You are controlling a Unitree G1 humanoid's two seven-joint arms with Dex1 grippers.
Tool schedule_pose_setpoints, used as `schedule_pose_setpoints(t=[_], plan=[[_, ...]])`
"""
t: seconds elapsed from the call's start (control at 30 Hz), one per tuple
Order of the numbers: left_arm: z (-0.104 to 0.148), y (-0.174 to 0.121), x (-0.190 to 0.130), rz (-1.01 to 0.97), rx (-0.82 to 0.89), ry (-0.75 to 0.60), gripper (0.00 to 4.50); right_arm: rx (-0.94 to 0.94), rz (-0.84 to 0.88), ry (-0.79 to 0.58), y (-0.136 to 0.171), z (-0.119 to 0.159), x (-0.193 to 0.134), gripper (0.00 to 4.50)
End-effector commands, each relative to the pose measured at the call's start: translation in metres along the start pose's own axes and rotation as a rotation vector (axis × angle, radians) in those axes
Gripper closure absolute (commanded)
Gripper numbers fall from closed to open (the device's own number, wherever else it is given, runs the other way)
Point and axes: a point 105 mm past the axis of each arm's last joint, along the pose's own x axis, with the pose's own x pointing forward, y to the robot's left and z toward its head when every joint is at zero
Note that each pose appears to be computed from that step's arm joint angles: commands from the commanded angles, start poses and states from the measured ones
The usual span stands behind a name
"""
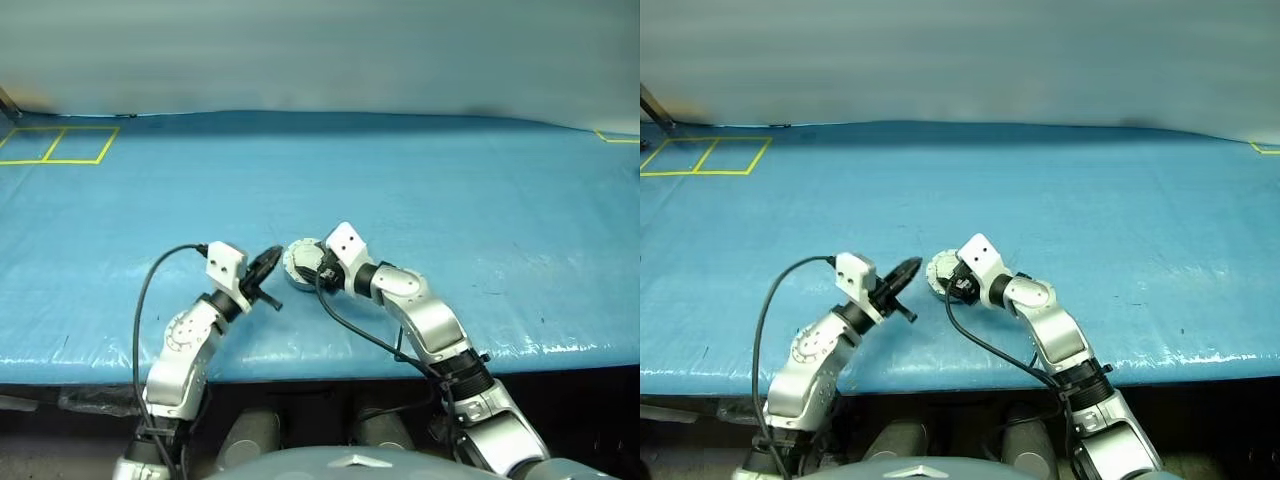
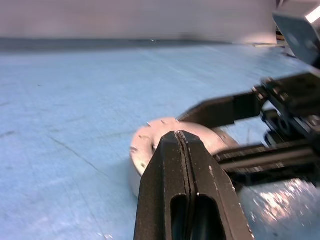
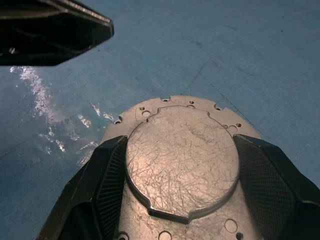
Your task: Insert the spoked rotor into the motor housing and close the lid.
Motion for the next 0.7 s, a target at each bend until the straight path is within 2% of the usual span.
schedule_pose_setpoints(t=[0.03, 0.13, 0.3, 0.5, 0.7], plan=[[0.015, 0.006, 0.007, -0.022, -0.133, 0.058, 4.50, 0.068, 0.029, 0.097, 0.011, -0.039, 0.001, 1.49], [0.019, 0.003, 0.015, -0.091, -0.204, 0.120, 4.50, 0.055, 0.029, 0.111, 0.013, -0.046, 0.002, 1.49], [0.011, -0.002, 0.021, -0.175, -0.247, 0.255, 4.50, 0.043, 0.031, 0.107, 0.015, -0.047, 0.003, 1.49], [0.000, 0.012, 0.031, -0.089, -0.202, 0.320, 4.50, 0.042, 0.022, 0.102, 0.013, -0.045, 0.002, 1.49], [-0.018, 0.008, 0.030, -0.084, -0.196, 0.392, 4.50, 0.035, 0.028, 0.116, 0.015, -0.047, 0.002, 1.49]])
